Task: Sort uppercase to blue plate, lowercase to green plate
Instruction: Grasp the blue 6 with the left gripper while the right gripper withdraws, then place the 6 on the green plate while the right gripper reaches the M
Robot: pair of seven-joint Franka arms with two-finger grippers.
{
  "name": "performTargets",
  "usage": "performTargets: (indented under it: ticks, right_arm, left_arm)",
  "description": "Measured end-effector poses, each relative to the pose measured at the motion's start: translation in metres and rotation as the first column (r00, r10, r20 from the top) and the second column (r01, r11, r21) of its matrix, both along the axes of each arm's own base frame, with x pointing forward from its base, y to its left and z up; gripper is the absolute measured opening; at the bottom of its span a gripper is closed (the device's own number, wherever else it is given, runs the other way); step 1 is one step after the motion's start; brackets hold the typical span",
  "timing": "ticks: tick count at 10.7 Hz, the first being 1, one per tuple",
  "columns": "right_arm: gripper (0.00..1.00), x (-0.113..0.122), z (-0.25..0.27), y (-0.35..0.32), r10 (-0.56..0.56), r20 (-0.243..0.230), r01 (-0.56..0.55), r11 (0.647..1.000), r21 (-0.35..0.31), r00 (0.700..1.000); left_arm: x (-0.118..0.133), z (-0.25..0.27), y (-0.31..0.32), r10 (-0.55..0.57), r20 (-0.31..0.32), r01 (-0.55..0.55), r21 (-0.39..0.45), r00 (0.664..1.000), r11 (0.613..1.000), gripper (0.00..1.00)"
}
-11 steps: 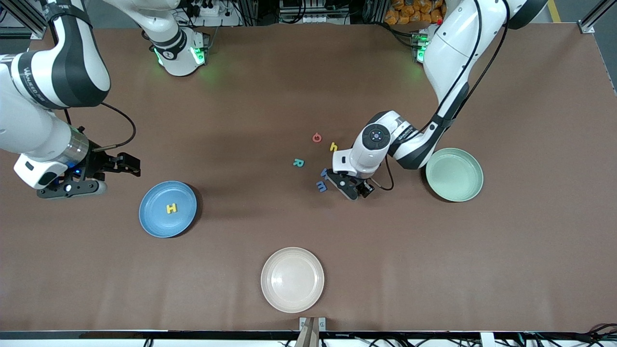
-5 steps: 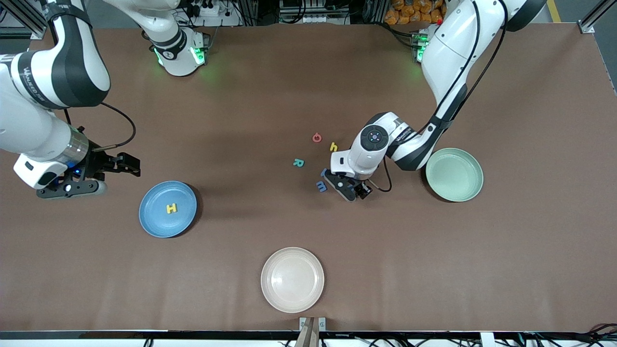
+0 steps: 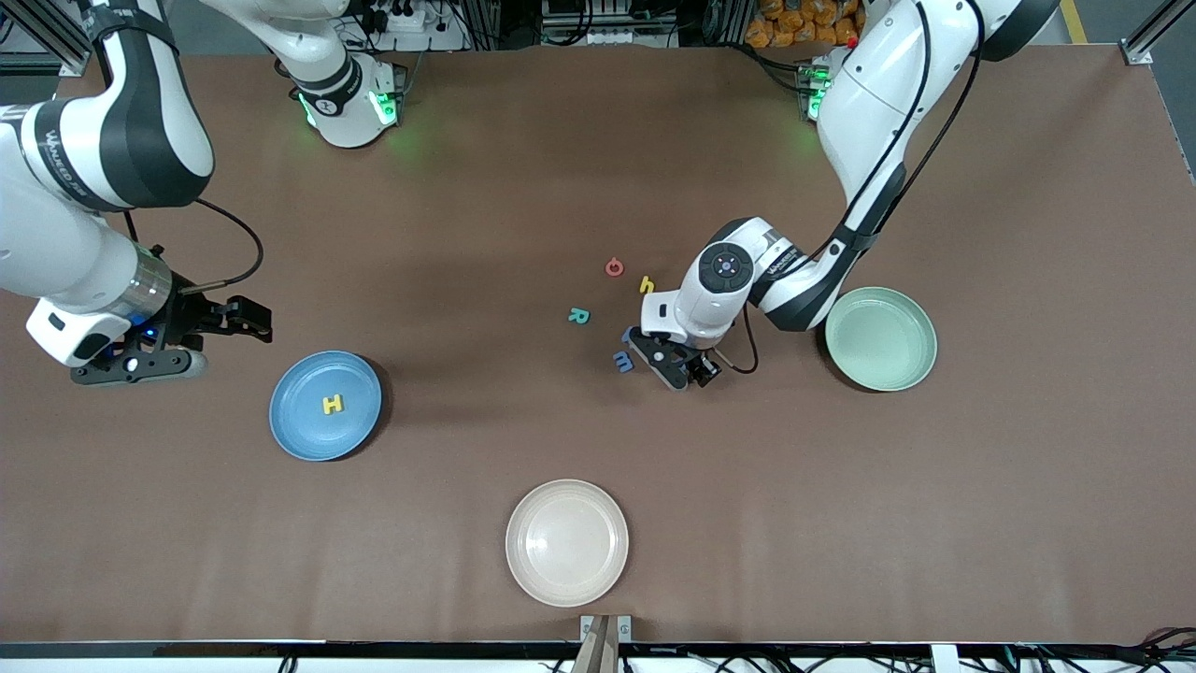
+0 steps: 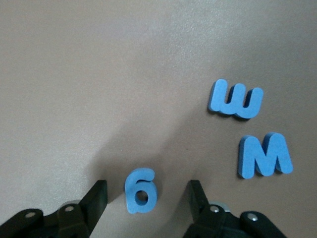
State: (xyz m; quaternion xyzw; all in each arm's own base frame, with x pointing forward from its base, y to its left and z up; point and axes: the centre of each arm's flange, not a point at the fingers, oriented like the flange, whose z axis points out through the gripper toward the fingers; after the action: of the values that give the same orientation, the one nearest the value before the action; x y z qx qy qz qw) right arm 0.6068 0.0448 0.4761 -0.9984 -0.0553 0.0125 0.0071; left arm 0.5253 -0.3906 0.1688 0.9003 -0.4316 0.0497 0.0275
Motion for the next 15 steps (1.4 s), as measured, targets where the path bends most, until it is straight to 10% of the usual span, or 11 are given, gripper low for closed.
performTargets:
  ticks: [3,7,15]
  right_arm:
    - [1.00,0.000,0.000,0.002,0.004,-0.002,-0.004,1.000,0.000,1.000]
    - [1.00,-0.002,-0.001,0.009,0.016,-0.011,-0.016,1.000,-0.001,1.000]
    - [1.00,-0.017,-0.009,0.123,-0.037,-0.006,0.038,0.999,0.022,0.999]
  left_arm:
    - [0.000,0.001,0.000,-0.032,0.004,0.032,0.001,0.999,0.999,0.69]
    - [0.001,0.003,0.000,-0.052,0.009,0.052,0.000,0.999,0.999,0.36]
    - [0.032,0.023,0.053,-0.055,-0.060,0.062,0.105,0.997,0.993,0.27]
